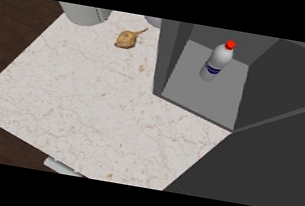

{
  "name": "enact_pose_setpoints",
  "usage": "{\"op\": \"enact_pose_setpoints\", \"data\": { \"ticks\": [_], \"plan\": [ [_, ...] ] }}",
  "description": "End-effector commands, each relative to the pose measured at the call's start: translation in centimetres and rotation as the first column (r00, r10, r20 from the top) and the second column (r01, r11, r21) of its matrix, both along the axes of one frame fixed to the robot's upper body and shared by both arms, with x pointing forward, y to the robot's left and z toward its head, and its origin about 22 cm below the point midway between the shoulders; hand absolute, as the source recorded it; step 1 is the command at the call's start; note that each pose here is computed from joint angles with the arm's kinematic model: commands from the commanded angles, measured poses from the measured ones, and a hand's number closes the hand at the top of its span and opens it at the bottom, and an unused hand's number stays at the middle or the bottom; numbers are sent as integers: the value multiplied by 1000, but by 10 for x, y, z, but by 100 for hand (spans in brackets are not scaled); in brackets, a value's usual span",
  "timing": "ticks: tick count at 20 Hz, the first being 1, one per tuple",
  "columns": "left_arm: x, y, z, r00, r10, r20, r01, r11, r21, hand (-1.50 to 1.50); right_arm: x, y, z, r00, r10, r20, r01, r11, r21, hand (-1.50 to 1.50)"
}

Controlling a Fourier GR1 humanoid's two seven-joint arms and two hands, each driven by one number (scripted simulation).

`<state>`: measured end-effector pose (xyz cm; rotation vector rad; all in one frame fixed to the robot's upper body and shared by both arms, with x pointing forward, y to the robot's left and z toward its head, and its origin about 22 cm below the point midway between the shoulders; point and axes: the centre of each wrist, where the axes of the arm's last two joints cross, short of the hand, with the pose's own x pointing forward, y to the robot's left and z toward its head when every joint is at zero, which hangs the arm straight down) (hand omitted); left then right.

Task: Pick up the bottled water, place it into the cabinet and close the cabinet

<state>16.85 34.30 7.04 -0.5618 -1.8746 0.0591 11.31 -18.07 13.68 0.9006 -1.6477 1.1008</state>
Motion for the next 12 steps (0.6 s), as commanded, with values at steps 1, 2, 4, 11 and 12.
{"op": "enact_pose_setpoints", "data": {
  "ticks": [1, 2, 4, 11, 12],
  "plan": [
    [2, 3, 1, 1000, 2, 5, -2, 1000, 2, -150, 1, 25, -12, 990, 47, -134, -36, 996, 83, 150],
    [2, 5, 1, 1000, 0, 2, 0, 1000, 10, -150, 4, 23, -13, 990, 27, -137, -18, 998, 67, 150],
    [3, 7, 2, 1000, 18, 9, -18, 1000, 1, -150, 11, 21, -15, 990, -13, -143, 21, 998, 54, 150],
    [3, 11, -2, 1000, 16, -13, -16, 1000, -2, -150, 50, 30, -2, 994, -100, -31, 98, 992, -85, 150],
    [4, 14, 1, 1000, 21, -2, -21, 1000, 13, -150, 56, 31, 1, 993, -118, -11, 116, 988, -105, 150]
  ]
}}
